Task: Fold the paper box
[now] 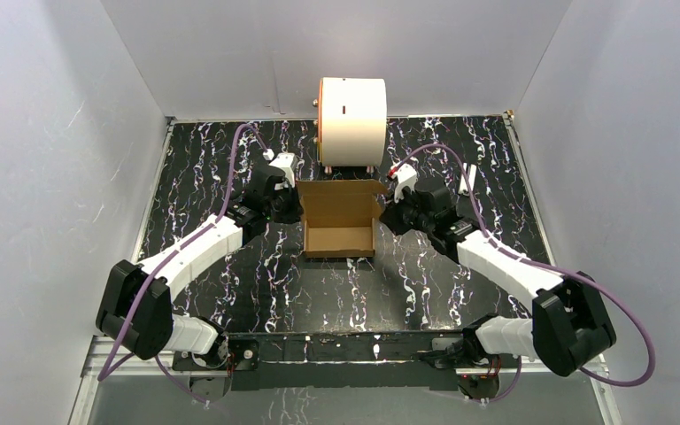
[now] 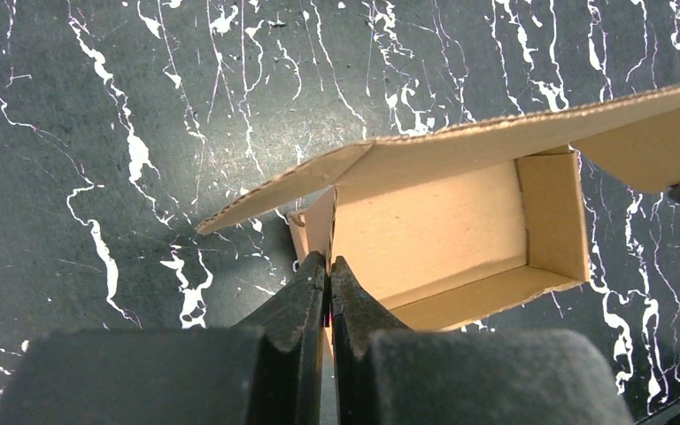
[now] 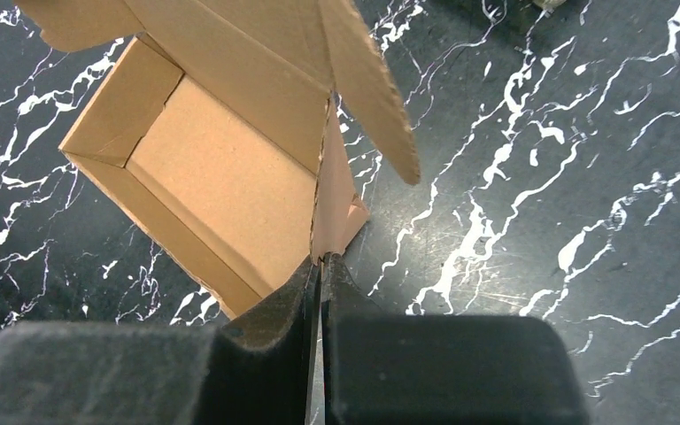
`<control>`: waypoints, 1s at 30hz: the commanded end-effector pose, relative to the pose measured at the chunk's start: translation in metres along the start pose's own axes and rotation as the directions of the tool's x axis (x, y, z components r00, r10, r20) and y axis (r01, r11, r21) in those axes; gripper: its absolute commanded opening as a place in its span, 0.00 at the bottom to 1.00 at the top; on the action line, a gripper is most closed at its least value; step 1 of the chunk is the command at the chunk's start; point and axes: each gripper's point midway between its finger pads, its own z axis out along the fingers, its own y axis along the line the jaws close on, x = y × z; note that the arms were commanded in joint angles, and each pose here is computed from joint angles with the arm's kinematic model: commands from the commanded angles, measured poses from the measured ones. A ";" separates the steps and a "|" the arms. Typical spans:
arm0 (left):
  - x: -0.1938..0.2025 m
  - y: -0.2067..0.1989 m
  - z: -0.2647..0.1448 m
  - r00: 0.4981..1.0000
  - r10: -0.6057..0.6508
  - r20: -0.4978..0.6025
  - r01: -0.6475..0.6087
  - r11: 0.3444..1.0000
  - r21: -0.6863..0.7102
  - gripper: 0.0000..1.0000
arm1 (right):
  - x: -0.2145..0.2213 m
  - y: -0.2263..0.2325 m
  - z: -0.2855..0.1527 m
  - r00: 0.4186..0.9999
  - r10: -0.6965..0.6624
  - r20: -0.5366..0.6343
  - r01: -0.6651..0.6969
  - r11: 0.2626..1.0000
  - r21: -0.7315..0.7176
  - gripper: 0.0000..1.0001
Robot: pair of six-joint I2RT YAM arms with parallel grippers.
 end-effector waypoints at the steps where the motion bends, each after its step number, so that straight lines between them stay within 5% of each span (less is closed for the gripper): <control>1: -0.013 -0.008 -0.010 0.996 -0.075 0.052 0.075 0.997 0.016 0.00 | -0.024 0.011 0.008 0.993 0.093 0.066 -0.091 0.995 -0.039 0.11; 13: -0.007 -0.012 -0.006 0.980 -0.157 0.121 0.160 0.987 -0.019 0.00 | -0.023 0.018 0.024 0.974 0.211 0.084 -0.221 0.966 0.132 0.10; 30: 0.026 -0.008 -0.012 0.971 -0.182 0.158 0.194 0.979 -0.061 0.00 | 0.020 0.029 0.016 0.989 0.137 0.050 -0.144 0.975 0.167 0.18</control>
